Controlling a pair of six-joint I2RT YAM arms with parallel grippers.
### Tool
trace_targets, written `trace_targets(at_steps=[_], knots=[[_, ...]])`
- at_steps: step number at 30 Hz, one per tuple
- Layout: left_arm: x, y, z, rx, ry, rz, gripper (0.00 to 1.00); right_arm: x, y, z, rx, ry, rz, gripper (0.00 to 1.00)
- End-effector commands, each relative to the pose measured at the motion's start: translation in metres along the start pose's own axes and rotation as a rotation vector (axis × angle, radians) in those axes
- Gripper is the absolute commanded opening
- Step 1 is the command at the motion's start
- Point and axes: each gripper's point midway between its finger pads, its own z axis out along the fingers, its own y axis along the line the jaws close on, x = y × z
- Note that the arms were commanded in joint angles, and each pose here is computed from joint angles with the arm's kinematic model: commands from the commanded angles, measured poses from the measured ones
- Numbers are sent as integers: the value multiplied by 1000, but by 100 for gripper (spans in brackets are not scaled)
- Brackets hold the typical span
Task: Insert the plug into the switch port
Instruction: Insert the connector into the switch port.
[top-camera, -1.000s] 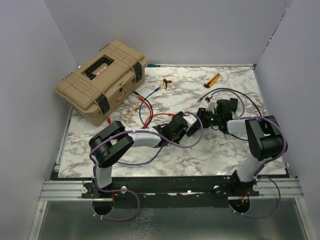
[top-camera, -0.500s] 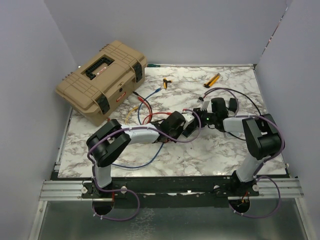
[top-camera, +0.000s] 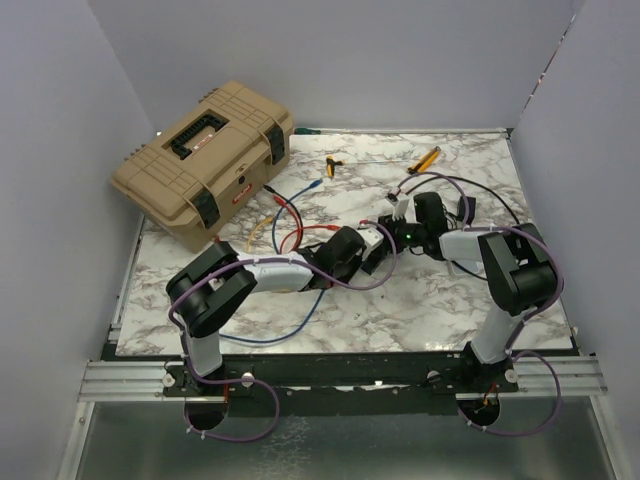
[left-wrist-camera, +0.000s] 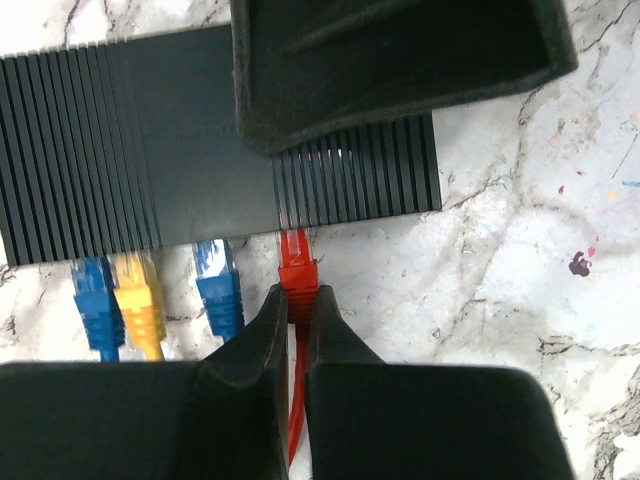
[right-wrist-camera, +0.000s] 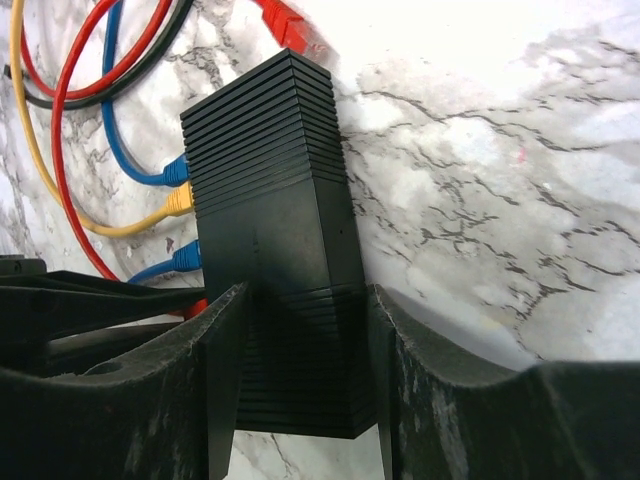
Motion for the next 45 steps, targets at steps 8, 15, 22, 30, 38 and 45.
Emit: trace_targets(at_steps=[8, 15, 22, 30, 38, 45], knots=[[-124, 21, -22, -127, -459, -85, 0, 66, 97, -1, -408, 291, 94, 50], [-98, 18, -14, -109, -392, -76, 0, 65, 91, 1, -358, 280, 87, 50], [-49, 20, -17, -117, -258, -65, 0, 45, 64, -5, -100, 185, 29, 55], [-10, 28, -29, -151, -164, -55, 3, -10, 29, -40, 267, -36, -7, 65], [-3, 26, -39, -135, -173, -88, 42, -42, -12, -89, 614, -132, 39, 72], [-12, 34, -69, -164, -246, -120, 63, -57, -61, -139, 884, -151, 106, 74]])
